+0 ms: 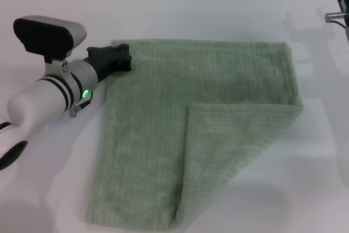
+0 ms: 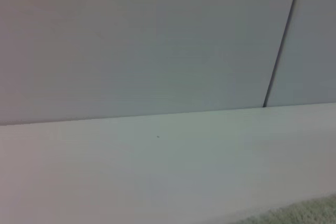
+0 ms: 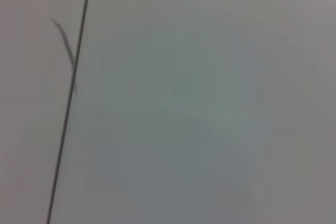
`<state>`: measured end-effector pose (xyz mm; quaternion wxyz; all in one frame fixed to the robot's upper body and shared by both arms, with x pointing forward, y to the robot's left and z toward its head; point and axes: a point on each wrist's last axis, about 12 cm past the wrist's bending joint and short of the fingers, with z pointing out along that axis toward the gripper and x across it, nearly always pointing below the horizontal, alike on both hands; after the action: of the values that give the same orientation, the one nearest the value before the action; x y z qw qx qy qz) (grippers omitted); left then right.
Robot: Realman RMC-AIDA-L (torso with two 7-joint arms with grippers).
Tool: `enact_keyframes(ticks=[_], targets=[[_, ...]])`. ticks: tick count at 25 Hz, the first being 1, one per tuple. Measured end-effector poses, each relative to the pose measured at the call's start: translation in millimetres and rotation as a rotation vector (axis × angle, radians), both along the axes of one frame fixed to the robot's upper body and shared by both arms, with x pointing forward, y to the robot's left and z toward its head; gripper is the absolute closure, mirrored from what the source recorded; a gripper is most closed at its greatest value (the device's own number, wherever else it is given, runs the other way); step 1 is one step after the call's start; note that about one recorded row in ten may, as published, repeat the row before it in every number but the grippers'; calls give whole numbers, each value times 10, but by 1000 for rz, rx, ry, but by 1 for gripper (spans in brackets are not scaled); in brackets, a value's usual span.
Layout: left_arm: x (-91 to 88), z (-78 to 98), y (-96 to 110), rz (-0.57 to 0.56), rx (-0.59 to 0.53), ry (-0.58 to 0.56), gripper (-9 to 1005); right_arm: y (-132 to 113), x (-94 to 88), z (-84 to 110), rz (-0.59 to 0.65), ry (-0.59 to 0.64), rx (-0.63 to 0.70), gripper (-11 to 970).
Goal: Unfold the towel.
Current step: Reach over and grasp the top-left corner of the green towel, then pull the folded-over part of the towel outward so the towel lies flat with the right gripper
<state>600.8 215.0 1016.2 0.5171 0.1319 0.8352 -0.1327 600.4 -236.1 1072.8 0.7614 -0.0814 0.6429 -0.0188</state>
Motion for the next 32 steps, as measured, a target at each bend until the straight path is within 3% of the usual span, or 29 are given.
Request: enact_keyframes(ticks=[21,32], targets=[[44,13,-9,11,18,15,998,192,110,45,65,37,19,169],[46,19,-19,7,15,11,998,637,322,211,356,160,189,179]])
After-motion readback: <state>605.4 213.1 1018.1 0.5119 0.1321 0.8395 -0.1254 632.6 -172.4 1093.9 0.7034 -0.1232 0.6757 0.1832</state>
